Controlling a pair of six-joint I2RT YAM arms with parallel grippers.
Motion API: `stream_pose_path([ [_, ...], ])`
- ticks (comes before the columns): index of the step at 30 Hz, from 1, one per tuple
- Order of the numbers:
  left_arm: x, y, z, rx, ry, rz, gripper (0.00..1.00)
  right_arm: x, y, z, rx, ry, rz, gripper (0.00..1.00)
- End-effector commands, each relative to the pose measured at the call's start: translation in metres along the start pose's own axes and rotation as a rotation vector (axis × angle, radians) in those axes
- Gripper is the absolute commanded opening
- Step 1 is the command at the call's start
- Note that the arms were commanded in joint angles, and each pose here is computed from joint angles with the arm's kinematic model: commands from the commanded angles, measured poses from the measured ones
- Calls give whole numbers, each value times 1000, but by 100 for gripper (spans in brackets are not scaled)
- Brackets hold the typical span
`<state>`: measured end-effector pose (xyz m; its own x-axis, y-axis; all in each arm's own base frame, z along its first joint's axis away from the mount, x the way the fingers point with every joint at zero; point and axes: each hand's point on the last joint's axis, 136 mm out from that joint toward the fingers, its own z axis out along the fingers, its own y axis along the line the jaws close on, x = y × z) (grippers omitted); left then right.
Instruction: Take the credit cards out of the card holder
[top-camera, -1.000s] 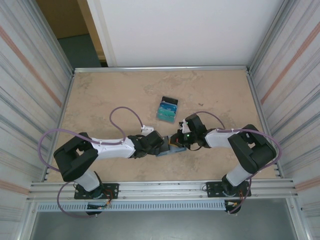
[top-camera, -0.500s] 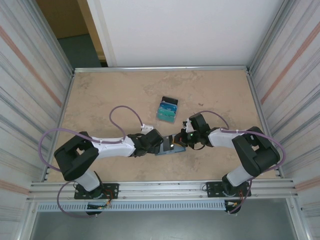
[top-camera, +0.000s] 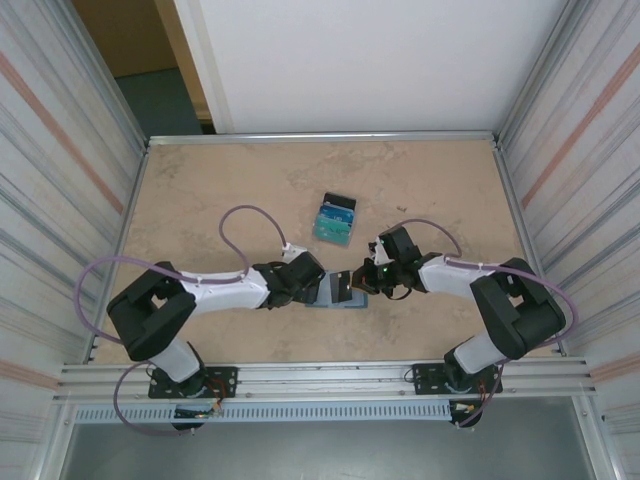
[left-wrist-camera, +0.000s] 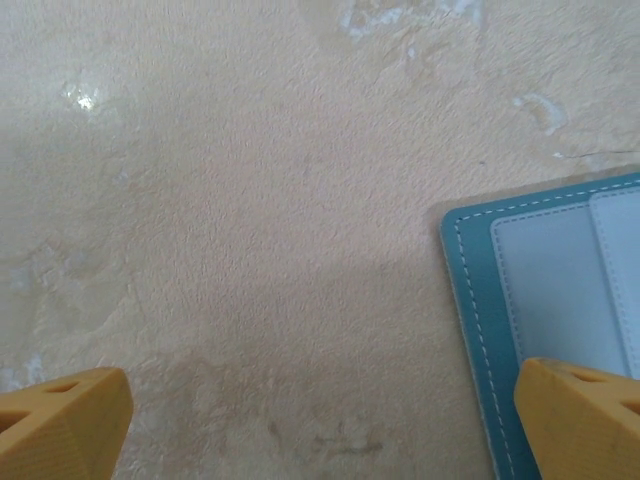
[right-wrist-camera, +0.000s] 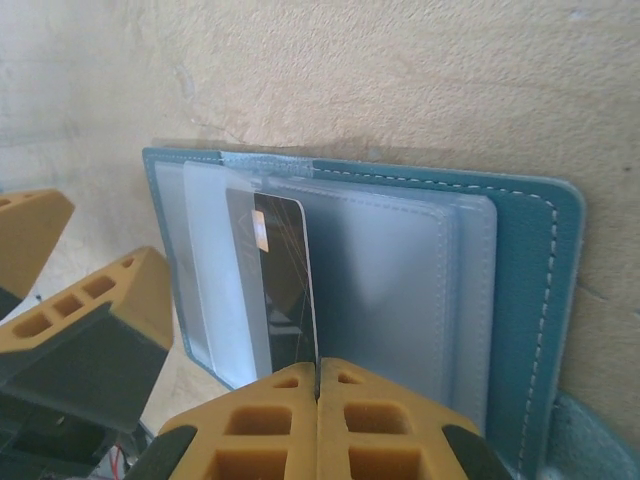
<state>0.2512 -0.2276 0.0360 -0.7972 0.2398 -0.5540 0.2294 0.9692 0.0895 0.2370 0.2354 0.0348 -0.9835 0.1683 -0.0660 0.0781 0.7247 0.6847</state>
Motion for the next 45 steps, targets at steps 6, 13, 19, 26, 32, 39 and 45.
stream_pose_path([
  [6,-26,-26,-18,14,-68,96,99,-4,6,-7,45,-27,-41,2],
  [13,-25,-49,-7,-17,-47,211,99,-2,9,-4,54,-25,-48,2],
  [19,-18,-46,1,-39,-21,213,99,0,7,-5,64,-26,-45,2],
  [26,-4,-37,8,-60,25,188,99,-1,4,-12,96,-45,-45,2],
  [32,1,-35,10,-60,39,179,99,-2,3,-19,113,-70,-44,2],
  [39,3,-37,12,-51,47,168,99,0,12,-12,81,-63,-54,11],
  [45,6,-37,13,-49,54,156,99,2,24,1,39,-47,-72,16],
])
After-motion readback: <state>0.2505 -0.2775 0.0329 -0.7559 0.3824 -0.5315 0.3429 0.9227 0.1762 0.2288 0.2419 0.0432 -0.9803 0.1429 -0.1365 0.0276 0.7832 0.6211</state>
